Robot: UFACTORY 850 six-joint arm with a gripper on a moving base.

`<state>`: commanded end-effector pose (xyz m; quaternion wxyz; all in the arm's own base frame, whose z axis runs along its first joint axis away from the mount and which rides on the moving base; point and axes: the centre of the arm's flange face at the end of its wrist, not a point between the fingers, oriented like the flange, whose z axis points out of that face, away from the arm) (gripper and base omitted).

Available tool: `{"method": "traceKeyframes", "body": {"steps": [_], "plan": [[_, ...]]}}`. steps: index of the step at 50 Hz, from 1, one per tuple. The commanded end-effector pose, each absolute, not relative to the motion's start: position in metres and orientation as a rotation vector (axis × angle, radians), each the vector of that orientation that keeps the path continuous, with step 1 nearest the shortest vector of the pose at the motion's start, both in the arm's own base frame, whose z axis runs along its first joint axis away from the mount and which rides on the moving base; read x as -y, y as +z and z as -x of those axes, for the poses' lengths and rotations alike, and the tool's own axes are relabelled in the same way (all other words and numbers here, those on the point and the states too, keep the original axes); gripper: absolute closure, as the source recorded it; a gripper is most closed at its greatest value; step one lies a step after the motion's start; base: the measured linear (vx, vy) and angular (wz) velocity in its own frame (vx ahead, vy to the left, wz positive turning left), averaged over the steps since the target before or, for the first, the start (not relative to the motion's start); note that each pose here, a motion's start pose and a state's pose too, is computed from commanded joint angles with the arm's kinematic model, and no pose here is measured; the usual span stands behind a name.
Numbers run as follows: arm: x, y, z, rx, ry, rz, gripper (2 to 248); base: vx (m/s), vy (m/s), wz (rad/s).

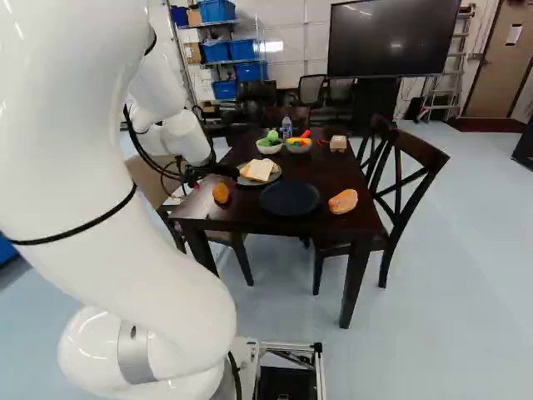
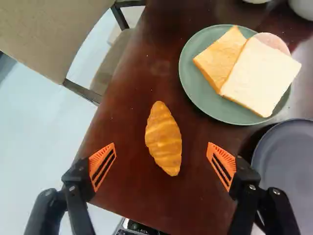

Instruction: Move the croissant to the empty plate

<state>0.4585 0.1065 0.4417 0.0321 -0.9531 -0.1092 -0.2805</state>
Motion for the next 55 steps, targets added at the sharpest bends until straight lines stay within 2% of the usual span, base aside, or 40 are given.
{"method": "traceKeyframes", "body": {"steps": [55], "plan": [[-0.124, 0.428, -0.523, 0.359, -0.387, 3.067, 3, 0.0, 0.0, 0.0]]}}
